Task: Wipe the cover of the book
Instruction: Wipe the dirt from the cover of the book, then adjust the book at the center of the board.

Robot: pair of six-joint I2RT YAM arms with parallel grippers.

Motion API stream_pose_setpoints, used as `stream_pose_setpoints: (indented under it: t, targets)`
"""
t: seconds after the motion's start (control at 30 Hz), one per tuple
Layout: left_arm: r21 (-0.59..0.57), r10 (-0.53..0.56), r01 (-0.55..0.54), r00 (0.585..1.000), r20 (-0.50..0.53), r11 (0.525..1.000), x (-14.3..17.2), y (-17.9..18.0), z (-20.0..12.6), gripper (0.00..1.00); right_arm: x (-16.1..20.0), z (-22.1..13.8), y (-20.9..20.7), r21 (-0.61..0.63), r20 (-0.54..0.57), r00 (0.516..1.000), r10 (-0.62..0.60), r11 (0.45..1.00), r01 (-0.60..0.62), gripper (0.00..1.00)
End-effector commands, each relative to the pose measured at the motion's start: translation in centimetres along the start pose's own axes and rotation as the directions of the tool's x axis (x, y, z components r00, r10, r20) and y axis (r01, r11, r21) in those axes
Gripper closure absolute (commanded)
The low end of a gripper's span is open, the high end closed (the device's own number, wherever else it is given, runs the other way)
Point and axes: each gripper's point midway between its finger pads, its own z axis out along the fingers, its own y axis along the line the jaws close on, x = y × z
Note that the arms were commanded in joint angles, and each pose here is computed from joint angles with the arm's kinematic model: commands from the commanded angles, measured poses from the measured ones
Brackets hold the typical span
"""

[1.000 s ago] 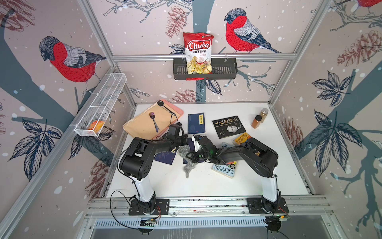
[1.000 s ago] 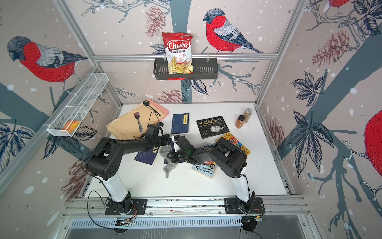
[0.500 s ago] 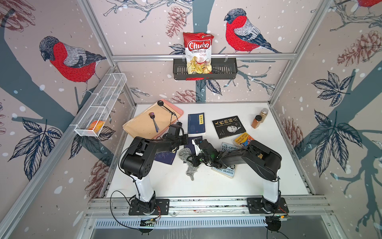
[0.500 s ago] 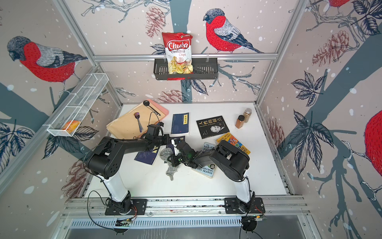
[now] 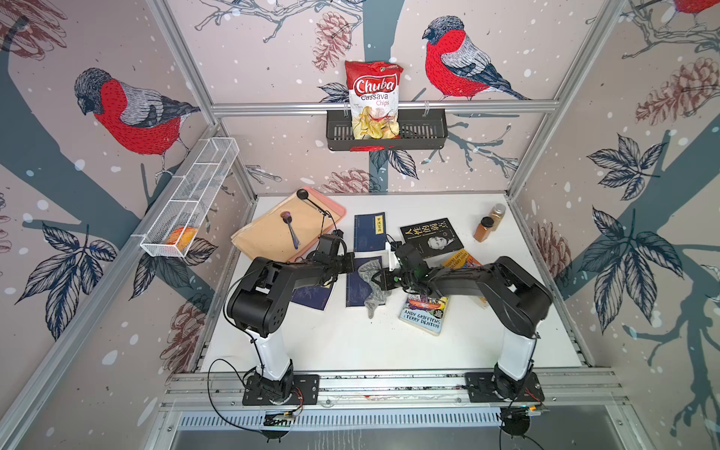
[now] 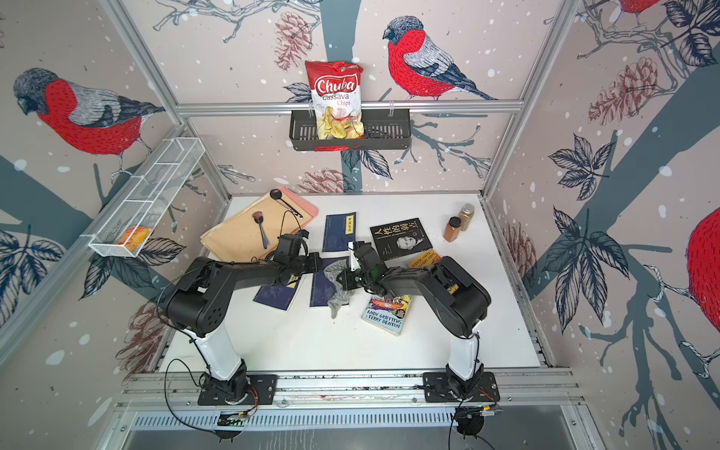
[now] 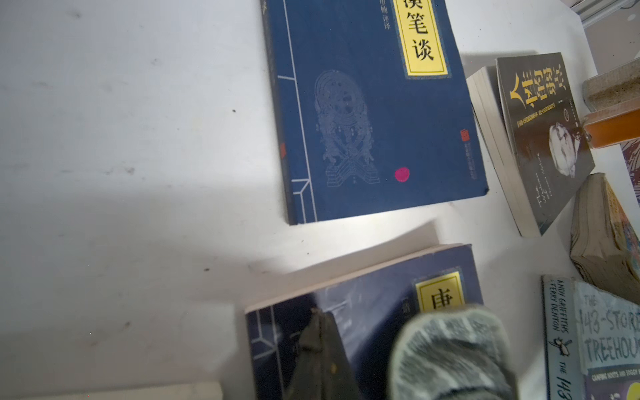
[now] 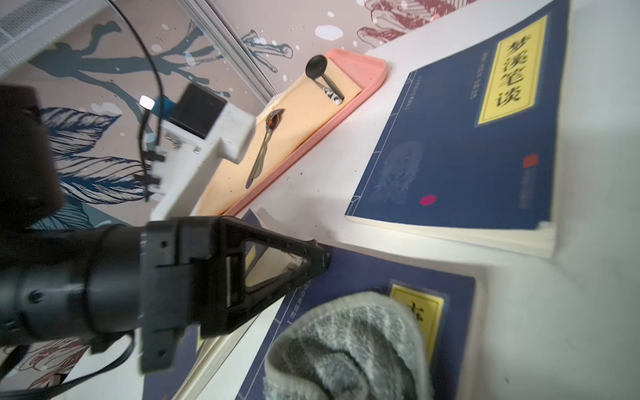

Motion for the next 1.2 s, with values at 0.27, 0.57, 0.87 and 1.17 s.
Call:
stream_pose_setpoints:
  t: [0.27, 0.57, 0.87, 1.17]
  targets:
    - [-0.073, 0.015, -0.022, 0.996, -0.093, 0.997, 1.5, 0.0, -0.7, 1.00, 0.7, -12.6, -4.8, 0.328, 0.154, 0.984, 0.095, 0.934, -0.142, 0.98]
    - [0.025, 0.110, -0.108, 0.991, -0.071, 0.994, -0.2, -5.8, -0.8, 0.98, 4.8, -20.8, -14.4, 0.562, 0.291, 0.920, 0.262, 0.731, -0.386, 0.97]
    - [0.175, 0.189, -0.170, 0.977, -0.098, 0.970, 1.5, -11.7, 0.4, 0.87, 8.1, -19.1, -16.9, 0.569, 0.254, 0.896, 0.363, 0.694, -0.442, 0.98]
    - [0.254, 0.258, -0.206, 0.946, -0.194, 0.945, 7.2, -14.8, 1.3, 0.88, 8.3, -15.1, -16.0, 0.507, 0.156, 0.906, 0.394, 0.756, -0.416, 0.99]
